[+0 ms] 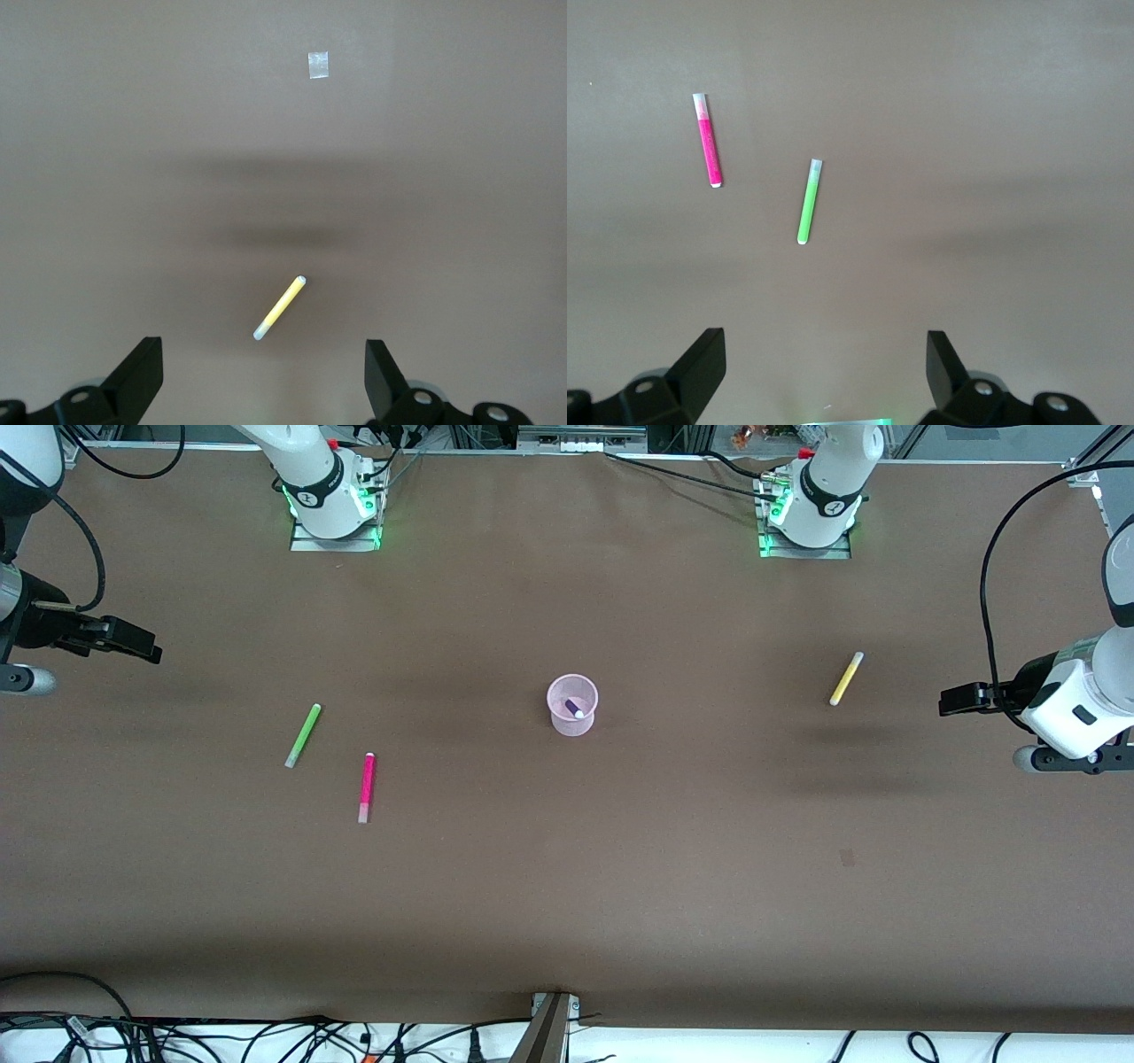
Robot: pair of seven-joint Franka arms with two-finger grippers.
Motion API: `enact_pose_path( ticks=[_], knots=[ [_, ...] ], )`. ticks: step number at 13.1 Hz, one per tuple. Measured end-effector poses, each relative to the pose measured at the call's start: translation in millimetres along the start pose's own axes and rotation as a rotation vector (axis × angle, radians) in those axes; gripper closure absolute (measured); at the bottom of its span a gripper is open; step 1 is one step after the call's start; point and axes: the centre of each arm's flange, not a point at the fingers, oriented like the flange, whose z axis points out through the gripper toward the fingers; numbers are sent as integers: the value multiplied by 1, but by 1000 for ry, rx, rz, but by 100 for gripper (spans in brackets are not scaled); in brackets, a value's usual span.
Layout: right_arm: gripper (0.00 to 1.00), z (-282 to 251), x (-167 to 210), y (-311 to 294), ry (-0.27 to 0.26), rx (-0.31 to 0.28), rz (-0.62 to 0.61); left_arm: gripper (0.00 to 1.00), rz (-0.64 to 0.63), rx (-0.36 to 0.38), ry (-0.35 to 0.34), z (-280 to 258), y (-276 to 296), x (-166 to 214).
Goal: Organize pens into pink holder with both arms
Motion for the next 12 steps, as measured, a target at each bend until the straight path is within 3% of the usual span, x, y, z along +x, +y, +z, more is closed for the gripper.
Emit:
enact_pose_path(
  ticks=[3,12],
  knots=[
    [0,4,3,-1,-4,-2,-83,0,0,0,0,0,0,0],
    [0,-1,6,-6,30,-5,-110,0,0,0,0,0,0,0]
  ],
)
